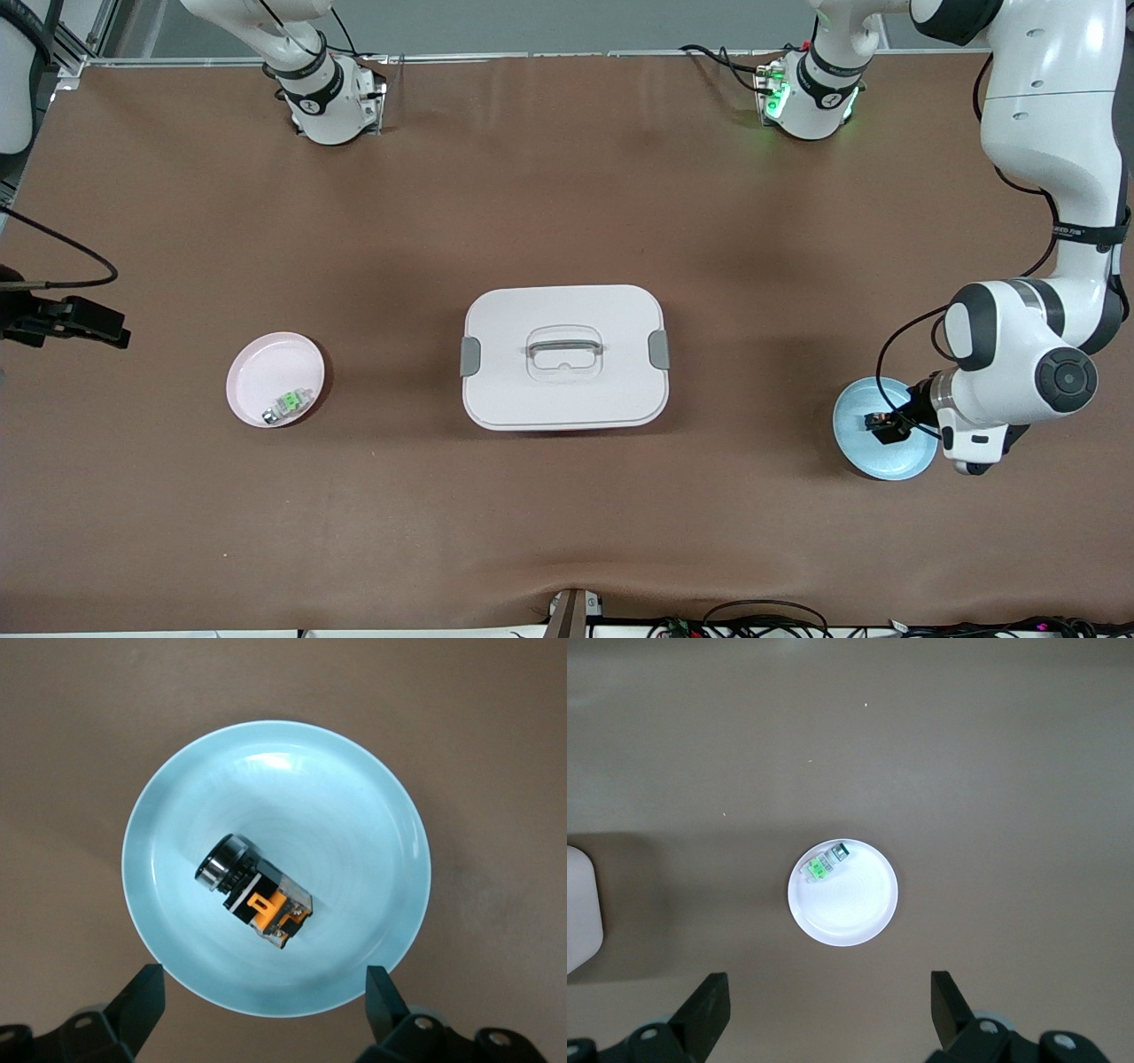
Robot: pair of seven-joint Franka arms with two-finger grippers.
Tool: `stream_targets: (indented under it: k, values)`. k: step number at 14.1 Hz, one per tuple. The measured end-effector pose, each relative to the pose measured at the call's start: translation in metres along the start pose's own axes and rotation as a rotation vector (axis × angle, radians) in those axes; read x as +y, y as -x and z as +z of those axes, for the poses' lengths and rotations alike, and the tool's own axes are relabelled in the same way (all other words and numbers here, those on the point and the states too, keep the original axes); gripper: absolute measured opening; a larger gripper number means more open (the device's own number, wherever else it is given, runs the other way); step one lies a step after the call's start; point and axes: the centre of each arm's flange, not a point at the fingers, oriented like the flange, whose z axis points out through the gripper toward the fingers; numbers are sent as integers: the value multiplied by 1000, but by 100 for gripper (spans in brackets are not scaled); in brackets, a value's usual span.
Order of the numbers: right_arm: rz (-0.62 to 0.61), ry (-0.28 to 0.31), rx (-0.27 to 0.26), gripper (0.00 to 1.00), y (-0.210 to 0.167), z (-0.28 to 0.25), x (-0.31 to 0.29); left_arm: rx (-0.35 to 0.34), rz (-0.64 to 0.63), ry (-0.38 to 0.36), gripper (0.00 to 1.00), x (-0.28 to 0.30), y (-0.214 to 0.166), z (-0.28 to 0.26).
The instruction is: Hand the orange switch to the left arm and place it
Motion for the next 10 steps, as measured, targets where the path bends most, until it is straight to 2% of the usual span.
stream_targets:
  k: [2, 5, 10]
  values:
    - [-2, 0, 13, 100, 24, 1, 0, 9, 120, 6, 100, 0, 1, -10]
    - [-3, -1, 1, 100, 51, 2, 0, 33, 252, 18, 100, 3, 3, -33]
    - [0, -3, 6, 100, 61, -4, 1, 55, 295, 35, 100, 9, 13, -69]
